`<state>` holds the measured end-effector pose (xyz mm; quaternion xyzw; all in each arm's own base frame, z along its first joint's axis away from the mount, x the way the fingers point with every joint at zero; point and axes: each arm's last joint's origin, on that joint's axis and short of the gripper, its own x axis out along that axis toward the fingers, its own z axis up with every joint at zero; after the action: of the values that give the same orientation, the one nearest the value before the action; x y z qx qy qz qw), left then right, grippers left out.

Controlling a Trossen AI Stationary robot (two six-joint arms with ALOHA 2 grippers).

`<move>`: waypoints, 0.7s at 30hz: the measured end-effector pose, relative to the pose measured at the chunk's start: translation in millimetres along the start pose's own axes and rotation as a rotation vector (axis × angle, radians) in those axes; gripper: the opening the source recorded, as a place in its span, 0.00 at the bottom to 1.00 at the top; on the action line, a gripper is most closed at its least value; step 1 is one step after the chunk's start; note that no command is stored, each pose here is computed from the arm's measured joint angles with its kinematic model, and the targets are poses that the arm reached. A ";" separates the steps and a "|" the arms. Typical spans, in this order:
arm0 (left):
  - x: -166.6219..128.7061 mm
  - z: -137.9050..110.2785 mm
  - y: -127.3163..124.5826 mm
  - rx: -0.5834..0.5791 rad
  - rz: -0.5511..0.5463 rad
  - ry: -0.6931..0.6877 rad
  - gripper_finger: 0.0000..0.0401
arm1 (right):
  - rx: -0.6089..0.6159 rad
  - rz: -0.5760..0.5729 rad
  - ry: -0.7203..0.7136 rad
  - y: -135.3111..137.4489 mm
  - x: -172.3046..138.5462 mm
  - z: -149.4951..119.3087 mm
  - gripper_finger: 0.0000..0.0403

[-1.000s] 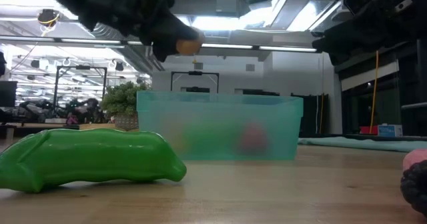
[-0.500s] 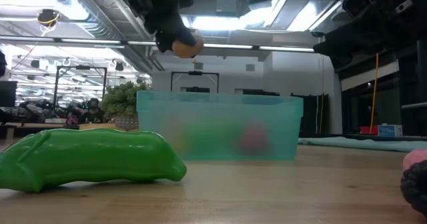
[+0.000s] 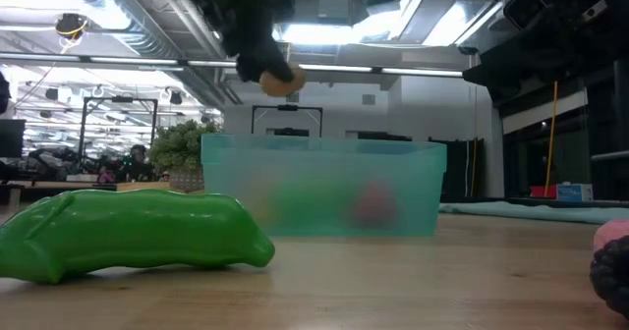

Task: Pick and placing Produce into tupperware
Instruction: Put the potato into the bin

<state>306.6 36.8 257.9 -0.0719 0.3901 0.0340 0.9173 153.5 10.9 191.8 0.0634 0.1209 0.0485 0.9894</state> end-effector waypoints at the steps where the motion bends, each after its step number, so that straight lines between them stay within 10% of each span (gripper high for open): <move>1: 5.3 2.1 0.3 0.005 0.000 -0.013 0.47 | -0.001 0.000 0.000 0.0 0.0 0.0 0.44; 21: 88.9 -25.8 38.3 -0.042 0.127 0.161 0.47 | -0.004 -0.003 0.020 -0.4 1.7 -2.2 0.44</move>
<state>345.3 71.1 172.1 -0.0690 0.4655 0.0945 0.8773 154.7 11.0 189.2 0.0610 0.1306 0.0480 0.9884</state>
